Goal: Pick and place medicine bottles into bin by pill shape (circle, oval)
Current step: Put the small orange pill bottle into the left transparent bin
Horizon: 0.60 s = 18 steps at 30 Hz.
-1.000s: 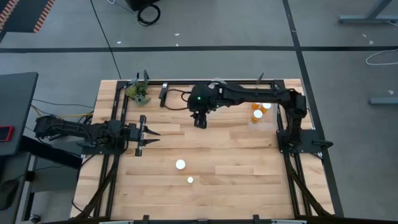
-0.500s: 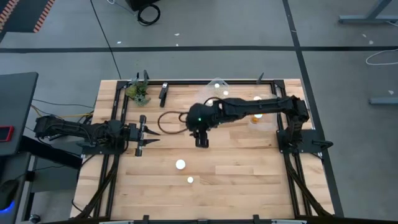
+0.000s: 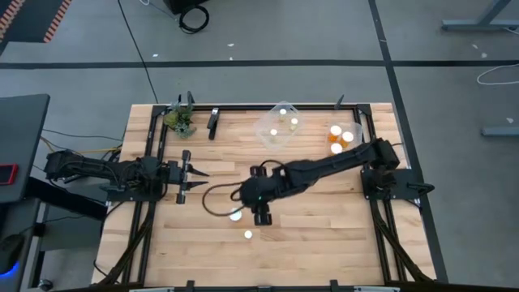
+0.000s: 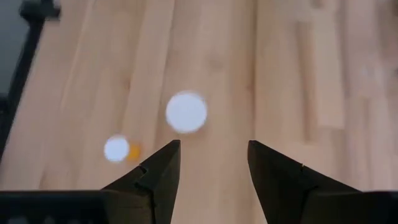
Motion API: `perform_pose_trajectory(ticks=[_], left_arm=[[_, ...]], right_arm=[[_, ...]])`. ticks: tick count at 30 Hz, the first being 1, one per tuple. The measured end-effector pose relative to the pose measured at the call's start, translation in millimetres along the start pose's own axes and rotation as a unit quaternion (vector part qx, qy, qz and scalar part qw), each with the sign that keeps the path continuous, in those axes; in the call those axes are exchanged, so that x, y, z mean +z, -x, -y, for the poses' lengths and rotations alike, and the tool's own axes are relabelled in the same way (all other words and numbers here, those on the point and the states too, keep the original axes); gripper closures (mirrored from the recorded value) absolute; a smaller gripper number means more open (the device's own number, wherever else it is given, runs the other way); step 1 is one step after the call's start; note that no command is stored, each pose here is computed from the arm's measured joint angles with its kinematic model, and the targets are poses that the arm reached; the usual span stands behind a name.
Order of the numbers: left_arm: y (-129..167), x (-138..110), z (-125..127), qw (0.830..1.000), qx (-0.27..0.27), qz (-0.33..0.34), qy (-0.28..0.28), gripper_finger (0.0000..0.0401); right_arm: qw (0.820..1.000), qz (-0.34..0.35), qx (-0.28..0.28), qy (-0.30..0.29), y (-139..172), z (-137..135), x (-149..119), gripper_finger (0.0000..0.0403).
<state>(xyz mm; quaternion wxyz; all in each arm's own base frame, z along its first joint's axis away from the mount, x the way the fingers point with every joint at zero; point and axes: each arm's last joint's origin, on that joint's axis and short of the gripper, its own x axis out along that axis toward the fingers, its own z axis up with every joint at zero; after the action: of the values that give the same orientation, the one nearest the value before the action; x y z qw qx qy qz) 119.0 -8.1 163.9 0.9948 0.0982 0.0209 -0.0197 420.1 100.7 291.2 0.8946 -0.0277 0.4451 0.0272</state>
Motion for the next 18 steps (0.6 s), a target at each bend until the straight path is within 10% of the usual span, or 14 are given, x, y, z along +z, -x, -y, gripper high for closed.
perform_pose_trajectory(ticks=[18], left_arm=[[0,-1,0,1.0,-0.001,-0.004,0.0,0.0294]], right_arm=[[0.999,-0.027,0.04,0.013,-61,-44,-16,0.0209]])
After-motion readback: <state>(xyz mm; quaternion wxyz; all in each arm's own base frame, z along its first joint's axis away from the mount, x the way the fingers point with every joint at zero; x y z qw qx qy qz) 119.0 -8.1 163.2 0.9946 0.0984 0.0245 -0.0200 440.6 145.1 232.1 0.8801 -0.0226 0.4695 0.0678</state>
